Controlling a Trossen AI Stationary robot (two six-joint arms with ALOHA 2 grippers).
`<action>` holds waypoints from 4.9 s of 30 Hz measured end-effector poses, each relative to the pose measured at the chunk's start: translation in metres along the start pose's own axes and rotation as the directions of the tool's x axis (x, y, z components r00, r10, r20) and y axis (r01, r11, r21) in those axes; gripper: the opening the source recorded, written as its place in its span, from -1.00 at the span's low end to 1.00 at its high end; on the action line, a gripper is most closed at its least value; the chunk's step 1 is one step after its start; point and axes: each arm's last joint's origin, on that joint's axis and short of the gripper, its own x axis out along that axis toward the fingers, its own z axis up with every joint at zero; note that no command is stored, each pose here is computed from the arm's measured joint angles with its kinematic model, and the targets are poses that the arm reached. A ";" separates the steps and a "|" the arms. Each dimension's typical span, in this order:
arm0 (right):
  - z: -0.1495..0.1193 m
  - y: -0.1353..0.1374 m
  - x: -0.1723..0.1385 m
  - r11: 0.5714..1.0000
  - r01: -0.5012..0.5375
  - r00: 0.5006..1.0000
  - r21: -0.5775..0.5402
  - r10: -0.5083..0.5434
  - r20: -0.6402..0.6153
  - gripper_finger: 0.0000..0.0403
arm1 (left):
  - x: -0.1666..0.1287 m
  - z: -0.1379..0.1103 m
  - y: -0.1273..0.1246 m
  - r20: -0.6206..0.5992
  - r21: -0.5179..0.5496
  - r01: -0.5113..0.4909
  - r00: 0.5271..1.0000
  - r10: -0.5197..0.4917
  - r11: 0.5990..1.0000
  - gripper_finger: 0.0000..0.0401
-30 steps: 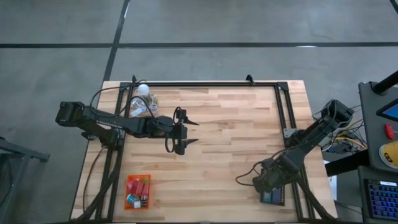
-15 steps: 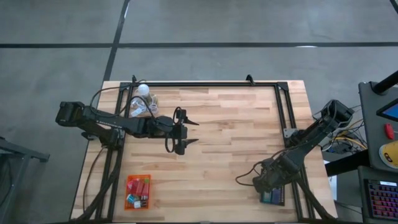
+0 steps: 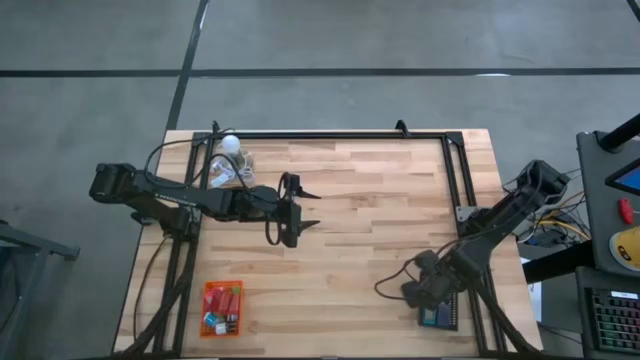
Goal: Pick & Place Office items
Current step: Return to home position
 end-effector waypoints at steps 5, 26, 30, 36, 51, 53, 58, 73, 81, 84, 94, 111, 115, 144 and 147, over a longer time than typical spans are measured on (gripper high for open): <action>-0.004 0.016 -0.021 0.981 -0.164 0.969 -0.101 0.180 0.167 0.34 | -0.002 0.002 0.002 0.017 -0.114 -0.007 1.000 0.009 0.993 0.54; -0.026 0.058 -0.121 0.684 -0.100 0.574 -0.723 0.633 0.519 0.33 | -0.131 0.026 0.041 0.192 -0.225 -0.028 0.979 0.072 0.974 0.54; -0.027 0.059 -0.125 0.663 -0.074 0.569 -0.745 0.642 0.514 0.31 | -0.141 0.026 0.044 0.215 -0.225 -0.037 0.973 0.087 0.974 0.54; -0.028 0.061 -0.126 0.652 -0.074 0.544 -0.755 0.661 0.517 0.27 | -0.136 0.026 0.042 0.198 -0.216 -0.032 0.977 0.076 0.976 0.54; -0.023 0.074 -0.121 0.543 0.146 0.399 -0.827 0.733 0.552 0.33 | -0.153 0.004 0.030 0.353 -0.263 0.074 0.935 0.025 0.962 0.54; -0.023 0.077 -0.113 0.517 0.155 0.382 -0.842 0.754 0.534 0.32 | -0.159 -0.007 0.024 0.427 -0.263 0.085 0.903 0.037 0.961 0.54; -0.022 0.077 -0.105 0.352 0.166 0.368 -0.921 0.845 0.389 0.29 | -0.164 -0.041 0.011 0.445 -0.330 -0.009 0.880 0.164 0.944 0.54; 0.051 0.013 -0.059 0.197 0.102 0.168 -0.975 0.963 0.212 0.31 | -0.156 -0.092 -0.017 0.467 -0.372 0.003 0.865 0.184 0.928 0.54; 0.076 -0.046 -0.027 0.041 0.015 -0.045 -0.999 0.998 0.040 0.32 | -0.158 -0.103 -0.019 0.432 -0.398 -0.098 0.857 0.281 0.912 0.54; 0.085 -0.065 -0.010 0.081 -0.056 -0.050 -0.995 0.995 0.084 0.29 | -0.160 -0.108 -0.020 0.417 -0.418 -0.132 0.851 0.319 0.899 0.54; 0.093 -0.085 -0.009 0.172 -0.027 -0.125 -0.985 0.977 0.174 0.27 | -0.156 -0.133 -0.030 0.322 -0.471 -0.228 0.855 0.407 0.852 0.55; 0.103 -0.114 -0.006 0.251 -0.066 -0.040 -0.966 0.966 0.254 0.30 | -0.161 -0.138 -0.030 0.221 -0.466 -0.244 0.899 0.378 0.851 0.54; 0.104 -0.119 -0.007 0.245 -0.064 -0.049 -0.967 0.967 0.249 0.28 | -0.164 -0.138 -0.030 0.181 -0.465 -0.196 0.933 0.310 0.863 0.54; 0.103 -0.125 -0.011 0.248 0.003 -0.058 -0.969 0.967 0.248 0.27 | -0.160 -0.142 -0.039 0.195 -0.484 -0.017 0.973 0.126 0.875 0.54; 0.104 -0.124 -0.010 0.252 0.020 -0.047 -0.968 0.967 0.251 0.26 | -0.160 -0.143 -0.039 0.191 -0.482 -0.017 0.974 0.123 0.876 0.54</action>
